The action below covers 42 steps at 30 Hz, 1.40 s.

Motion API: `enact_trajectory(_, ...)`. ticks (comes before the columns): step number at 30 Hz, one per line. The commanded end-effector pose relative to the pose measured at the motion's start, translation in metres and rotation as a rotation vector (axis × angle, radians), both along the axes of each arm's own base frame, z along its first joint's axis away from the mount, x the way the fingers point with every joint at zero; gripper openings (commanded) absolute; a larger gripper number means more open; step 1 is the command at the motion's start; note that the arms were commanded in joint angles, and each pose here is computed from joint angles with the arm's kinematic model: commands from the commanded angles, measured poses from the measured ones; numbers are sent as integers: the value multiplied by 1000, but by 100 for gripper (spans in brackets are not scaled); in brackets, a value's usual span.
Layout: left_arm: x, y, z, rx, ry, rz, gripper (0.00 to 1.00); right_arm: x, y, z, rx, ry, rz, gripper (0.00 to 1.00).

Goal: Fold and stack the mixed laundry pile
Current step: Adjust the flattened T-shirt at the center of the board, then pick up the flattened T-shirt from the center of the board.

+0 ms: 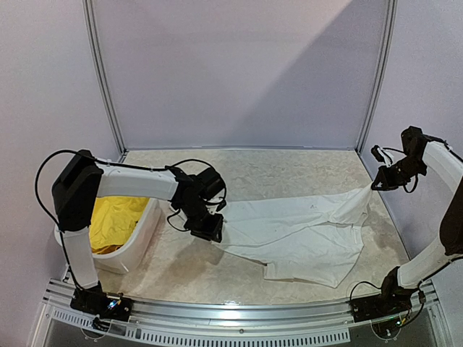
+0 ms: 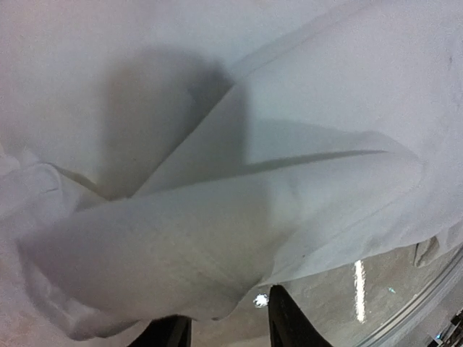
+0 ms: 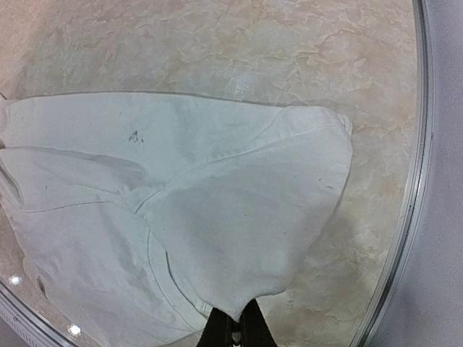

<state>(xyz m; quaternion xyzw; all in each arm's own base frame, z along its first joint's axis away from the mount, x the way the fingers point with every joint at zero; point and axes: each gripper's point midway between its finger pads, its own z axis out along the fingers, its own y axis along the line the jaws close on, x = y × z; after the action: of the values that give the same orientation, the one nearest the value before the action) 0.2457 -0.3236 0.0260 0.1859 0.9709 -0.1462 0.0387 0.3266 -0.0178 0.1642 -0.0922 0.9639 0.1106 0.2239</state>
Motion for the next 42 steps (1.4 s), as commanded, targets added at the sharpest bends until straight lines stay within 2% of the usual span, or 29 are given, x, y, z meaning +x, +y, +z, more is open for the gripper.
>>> enact_trajectory(1,-16,-2,3,11,12,-18,37,0,2,-6,13,2,8,0)
enact_trajectory(7,-16,-6,-6,19,19,-21,36,-1,2,-6,14,2,9,0)
enact_trajectory(12,-10,-10,-4,23,4,-25,30,-2,2,-3,8,-3,9,0)
enact_trajectory(18,-2,-12,7,40,-25,-48,4,-1,1,-1,8,-11,6,0)
enact_trajectory(20,3,-14,22,51,-48,-75,0,3,-2,5,-10,-31,-4,0)
enact_trajectory(24,23,-13,70,71,-133,-114,0,22,-18,44,-87,-139,-51,0)
enact_trajectory(28,67,-4,131,58,-282,-74,0,51,-45,111,-99,-294,-127,0)
enact_trajectory(35,140,9,271,-82,-607,54,0,103,-62,204,-61,-447,-170,0)
enact_trajectory(37,154,15,304,-96,-681,80,0,113,-67,240,-78,-534,-194,0)
enact_trajectory(42,166,37,369,-138,-826,151,0,128,-84,287,-128,-677,-267,0)
